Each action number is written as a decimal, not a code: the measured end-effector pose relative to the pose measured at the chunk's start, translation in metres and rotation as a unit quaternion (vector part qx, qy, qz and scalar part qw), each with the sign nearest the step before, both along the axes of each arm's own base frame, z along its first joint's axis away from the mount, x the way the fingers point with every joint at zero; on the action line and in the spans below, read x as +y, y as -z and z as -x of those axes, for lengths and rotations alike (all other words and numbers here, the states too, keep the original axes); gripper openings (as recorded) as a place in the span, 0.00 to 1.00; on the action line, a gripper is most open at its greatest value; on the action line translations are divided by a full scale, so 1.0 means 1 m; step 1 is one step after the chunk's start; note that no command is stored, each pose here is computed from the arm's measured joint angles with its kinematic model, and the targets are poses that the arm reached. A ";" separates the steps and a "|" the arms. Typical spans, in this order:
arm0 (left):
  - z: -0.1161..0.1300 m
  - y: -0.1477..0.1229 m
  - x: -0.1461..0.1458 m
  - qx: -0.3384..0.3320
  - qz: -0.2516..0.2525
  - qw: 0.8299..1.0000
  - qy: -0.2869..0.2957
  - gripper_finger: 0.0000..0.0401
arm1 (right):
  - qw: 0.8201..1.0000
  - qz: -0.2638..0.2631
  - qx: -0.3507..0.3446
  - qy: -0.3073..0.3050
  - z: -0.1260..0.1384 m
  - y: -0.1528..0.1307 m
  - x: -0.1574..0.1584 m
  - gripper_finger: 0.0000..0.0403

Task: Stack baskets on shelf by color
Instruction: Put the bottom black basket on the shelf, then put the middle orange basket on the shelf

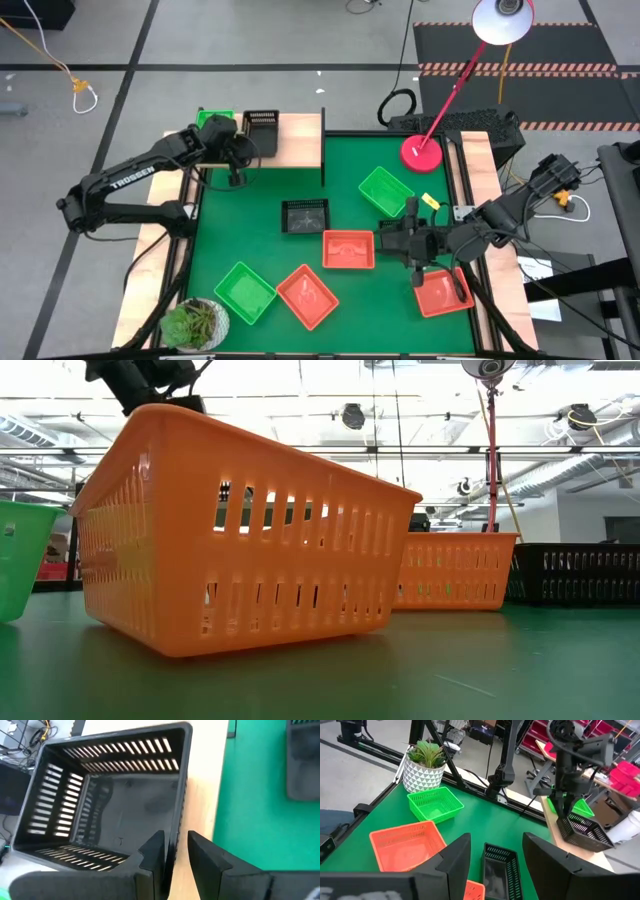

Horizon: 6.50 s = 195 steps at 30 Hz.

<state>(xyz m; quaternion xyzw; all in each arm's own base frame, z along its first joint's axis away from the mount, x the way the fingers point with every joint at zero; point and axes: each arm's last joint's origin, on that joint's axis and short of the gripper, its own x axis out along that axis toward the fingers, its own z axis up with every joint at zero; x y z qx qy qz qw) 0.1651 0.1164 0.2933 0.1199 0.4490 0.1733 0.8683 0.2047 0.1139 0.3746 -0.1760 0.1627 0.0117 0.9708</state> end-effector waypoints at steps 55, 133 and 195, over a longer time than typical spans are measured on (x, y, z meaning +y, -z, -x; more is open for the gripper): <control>-0.050 -0.029 -0.107 -0.196 -0.013 0.978 0.068 0.22 | 0.932 0.050 0.309 -0.181 -0.025 0.204 -0.054 0.29; 0.003 -0.048 -0.119 -0.222 -0.026 0.974 0.028 0.22 | 0.967 0.011 0.088 0.238 -0.219 -0.016 -0.201 0.03; 0.004 -0.047 -0.119 -0.217 -0.027 0.975 0.029 0.22 | 0.954 0.022 0.246 0.172 -0.240 0.078 -0.229 0.12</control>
